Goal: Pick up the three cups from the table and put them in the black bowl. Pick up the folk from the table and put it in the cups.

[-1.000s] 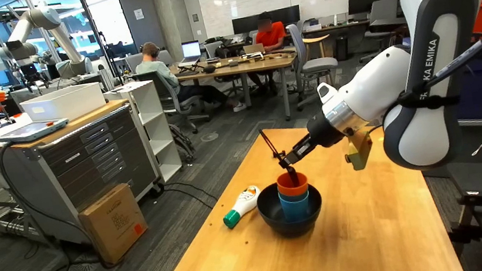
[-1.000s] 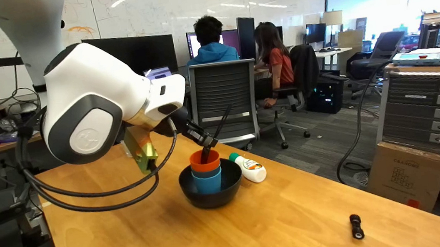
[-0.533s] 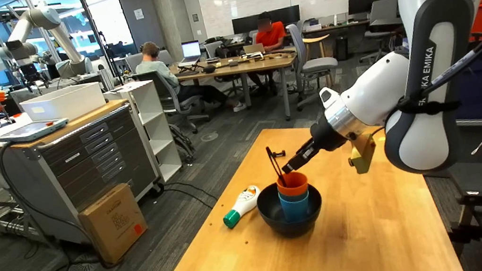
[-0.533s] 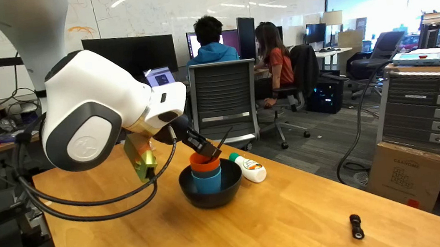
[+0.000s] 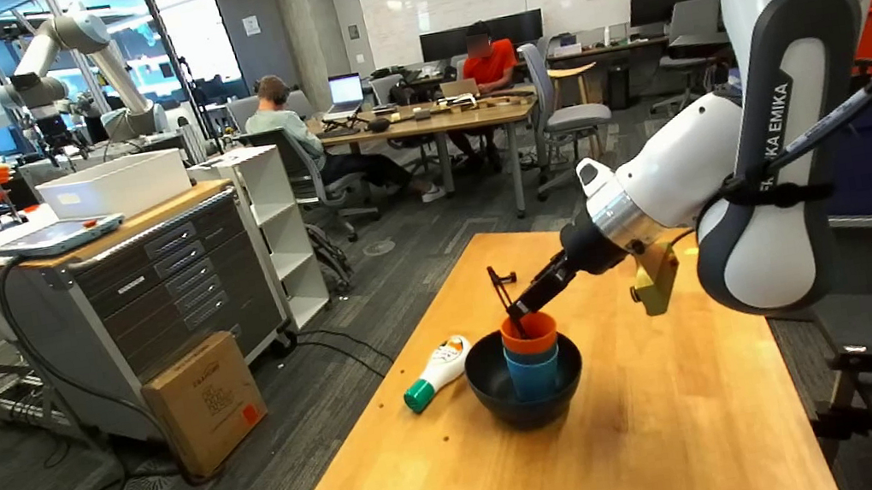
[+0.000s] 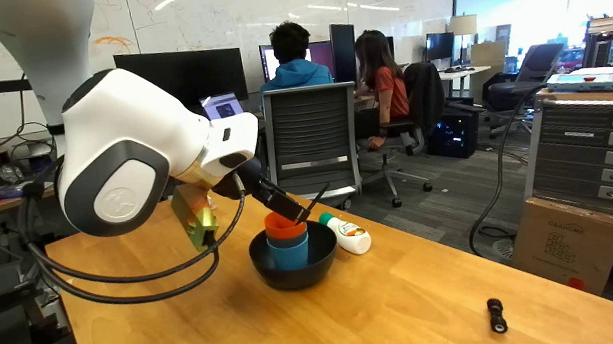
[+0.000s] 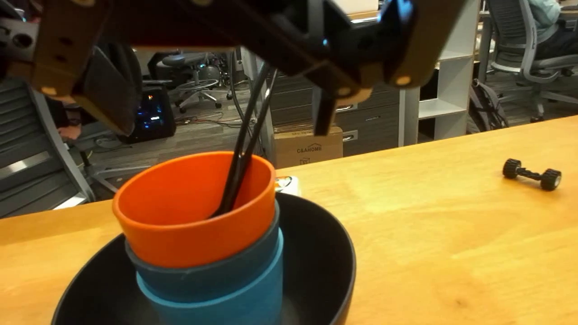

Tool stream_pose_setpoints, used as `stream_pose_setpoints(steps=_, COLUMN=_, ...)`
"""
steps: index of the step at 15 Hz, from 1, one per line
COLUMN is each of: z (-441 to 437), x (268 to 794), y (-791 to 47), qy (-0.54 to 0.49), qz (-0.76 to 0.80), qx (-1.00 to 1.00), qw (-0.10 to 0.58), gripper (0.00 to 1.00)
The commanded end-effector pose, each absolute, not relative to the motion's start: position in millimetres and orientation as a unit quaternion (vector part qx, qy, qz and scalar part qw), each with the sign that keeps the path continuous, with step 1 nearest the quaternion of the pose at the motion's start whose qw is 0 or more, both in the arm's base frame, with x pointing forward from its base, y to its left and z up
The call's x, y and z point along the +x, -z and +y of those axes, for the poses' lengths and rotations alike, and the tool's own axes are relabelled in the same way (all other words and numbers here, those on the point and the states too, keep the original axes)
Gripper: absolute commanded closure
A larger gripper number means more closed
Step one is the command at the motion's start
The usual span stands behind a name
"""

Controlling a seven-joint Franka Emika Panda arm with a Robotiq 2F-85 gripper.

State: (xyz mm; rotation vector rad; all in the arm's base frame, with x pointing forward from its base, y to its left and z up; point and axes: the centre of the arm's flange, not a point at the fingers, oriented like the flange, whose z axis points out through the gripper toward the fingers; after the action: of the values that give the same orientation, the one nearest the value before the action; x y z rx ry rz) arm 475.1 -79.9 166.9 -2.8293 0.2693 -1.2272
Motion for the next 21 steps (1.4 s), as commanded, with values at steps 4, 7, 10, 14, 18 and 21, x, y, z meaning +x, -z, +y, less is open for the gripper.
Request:
stream_pose_setpoints(steps=4, z=-55.7, x=466.1, y=-229.8, qy=0.341, qz=0.050, qx=-0.932, qw=0.115, gripper=0.00)
stream_pose_setpoints(steps=7, z=-43.0, x=461.0, y=-252.6, qy=0.267, qz=0.017, qx=-0.952, qw=0.149, gripper=0.00)
stream_pose_setpoints(steps=10, z=-30.3, x=451.2, y=-259.9, qy=0.194, qz=0.000, qx=-0.967, qw=0.166, gripper=0.00)
stream_pose_setpoints(steps=14, z=-25.7, x=430.5, y=-252.4, qy=0.132, qz=0.009, qx=-0.979, qw=0.152, gripper=0.00)
stream_pose_setpoints(steps=18, z=-43.9, x=430.1, y=-255.8, qy=0.121, qz=0.060, qx=-0.983, qw=0.124, gripper=0.00)
stream_pose_setpoints(steps=21, z=-28.7, x=427.3, y=-209.9, qy=0.131, qz=0.061, qx=-0.983, qw=0.118, gripper=0.00)
